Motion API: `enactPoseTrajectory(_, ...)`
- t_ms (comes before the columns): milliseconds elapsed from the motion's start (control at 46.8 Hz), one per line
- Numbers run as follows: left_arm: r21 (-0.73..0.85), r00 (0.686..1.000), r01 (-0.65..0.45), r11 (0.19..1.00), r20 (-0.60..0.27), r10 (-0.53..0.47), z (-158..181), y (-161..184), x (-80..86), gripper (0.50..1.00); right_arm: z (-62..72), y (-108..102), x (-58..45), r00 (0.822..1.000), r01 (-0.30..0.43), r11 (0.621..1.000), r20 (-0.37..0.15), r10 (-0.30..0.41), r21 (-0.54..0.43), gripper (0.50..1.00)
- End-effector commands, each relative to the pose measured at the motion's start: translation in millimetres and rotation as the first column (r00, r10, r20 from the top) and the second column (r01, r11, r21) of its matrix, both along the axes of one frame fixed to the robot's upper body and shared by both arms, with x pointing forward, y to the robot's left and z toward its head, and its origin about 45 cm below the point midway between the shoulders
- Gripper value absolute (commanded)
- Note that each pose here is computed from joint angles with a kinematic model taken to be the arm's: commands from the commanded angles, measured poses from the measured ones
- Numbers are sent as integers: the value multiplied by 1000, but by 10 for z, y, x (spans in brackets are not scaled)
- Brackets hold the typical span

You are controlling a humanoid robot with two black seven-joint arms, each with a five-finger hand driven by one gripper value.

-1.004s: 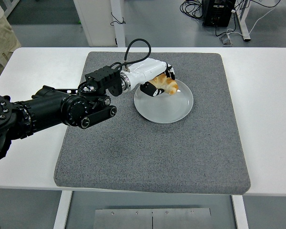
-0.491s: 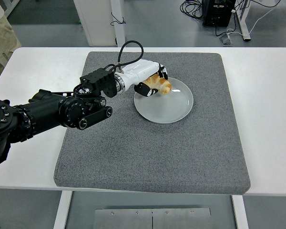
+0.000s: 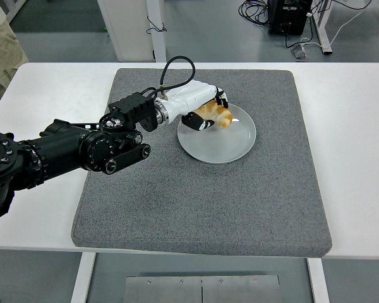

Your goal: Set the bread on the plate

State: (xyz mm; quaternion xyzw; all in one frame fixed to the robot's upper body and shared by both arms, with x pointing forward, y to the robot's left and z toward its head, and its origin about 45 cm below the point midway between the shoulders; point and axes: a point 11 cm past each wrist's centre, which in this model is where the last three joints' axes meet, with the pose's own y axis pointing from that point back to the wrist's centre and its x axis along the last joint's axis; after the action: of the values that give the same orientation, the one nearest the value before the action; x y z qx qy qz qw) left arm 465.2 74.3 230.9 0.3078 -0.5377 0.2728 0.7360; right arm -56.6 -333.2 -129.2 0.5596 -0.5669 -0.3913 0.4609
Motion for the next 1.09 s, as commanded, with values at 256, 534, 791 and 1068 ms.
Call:
enactPoseTrajectory(256,19,1000,2,1000,-24,-2,-169,44,-68,500,0,2,2,1000,0,1000,2,0,1,1000)
enactPoseTrajectory(534,-3,998,-33,999,-48,33,-173,66,-48,919,0,2,0,1000,0,1000,0,0,1,1000)
enactPoseTrajectory(791,-73,997,-48,996,-60,44,-14,-6,-6,971,0,2,0,1000,0,1000,0,0,1,1000)
enactPoseTrajectory(1068,-211,993,-9,978,-118,-16,359,-355,-84,971,1,-3,2,1000,0,1000,2,0,-1,1000)
